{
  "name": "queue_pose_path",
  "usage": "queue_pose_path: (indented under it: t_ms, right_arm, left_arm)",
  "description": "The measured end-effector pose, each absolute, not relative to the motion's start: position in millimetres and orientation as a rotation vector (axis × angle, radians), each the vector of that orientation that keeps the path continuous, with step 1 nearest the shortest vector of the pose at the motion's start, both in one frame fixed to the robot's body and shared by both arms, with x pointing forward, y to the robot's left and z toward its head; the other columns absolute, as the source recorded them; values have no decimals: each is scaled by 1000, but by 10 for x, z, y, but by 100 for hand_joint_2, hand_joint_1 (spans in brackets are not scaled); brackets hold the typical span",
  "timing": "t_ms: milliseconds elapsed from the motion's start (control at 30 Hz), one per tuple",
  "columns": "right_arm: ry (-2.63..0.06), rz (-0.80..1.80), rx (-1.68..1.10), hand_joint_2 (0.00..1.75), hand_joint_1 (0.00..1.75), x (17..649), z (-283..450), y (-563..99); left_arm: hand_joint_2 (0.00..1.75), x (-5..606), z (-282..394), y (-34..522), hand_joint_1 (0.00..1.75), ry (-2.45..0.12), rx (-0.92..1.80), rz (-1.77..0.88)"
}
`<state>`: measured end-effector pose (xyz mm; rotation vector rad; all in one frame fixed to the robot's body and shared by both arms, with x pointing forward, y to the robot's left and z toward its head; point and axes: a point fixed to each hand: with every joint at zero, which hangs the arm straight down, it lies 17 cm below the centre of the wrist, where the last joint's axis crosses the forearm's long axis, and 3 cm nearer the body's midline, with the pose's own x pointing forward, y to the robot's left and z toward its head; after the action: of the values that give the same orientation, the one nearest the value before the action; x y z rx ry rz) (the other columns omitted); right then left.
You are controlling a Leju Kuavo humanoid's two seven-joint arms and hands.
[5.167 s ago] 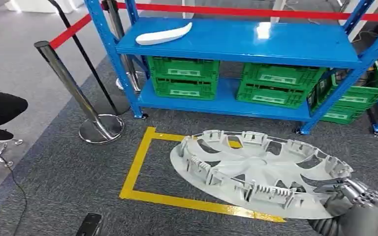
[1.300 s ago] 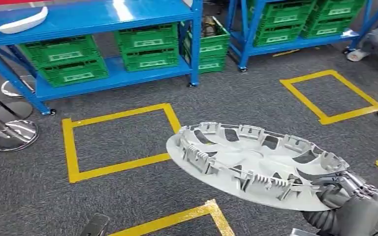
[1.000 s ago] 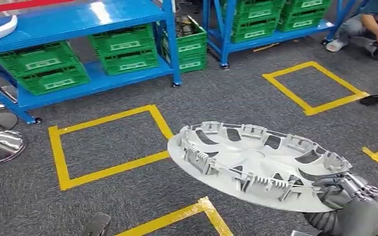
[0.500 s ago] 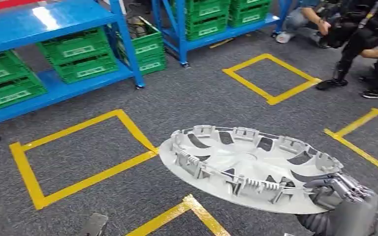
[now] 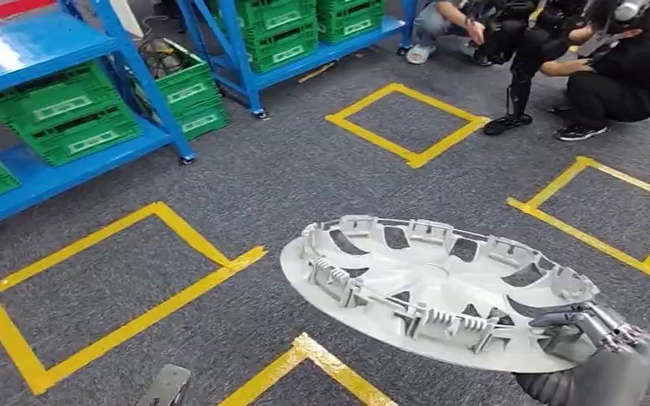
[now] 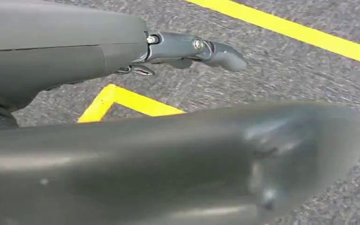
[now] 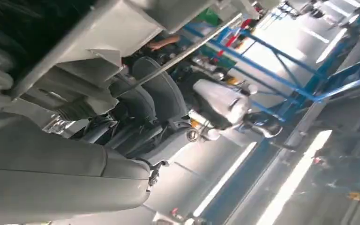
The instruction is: Take the parts from the cabinet and place them on the table.
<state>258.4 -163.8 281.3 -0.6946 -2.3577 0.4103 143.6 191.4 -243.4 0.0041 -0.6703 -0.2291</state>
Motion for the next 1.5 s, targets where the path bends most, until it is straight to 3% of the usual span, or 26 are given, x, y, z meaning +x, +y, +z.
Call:
queue_pose_path:
  t_ms: [1500]
  right_arm:
    - [-2322,357,-603,175,175,2382,2744,-1813]
  left_arm:
    - [0,1479,-2421,1999,0,-687,29,-192]
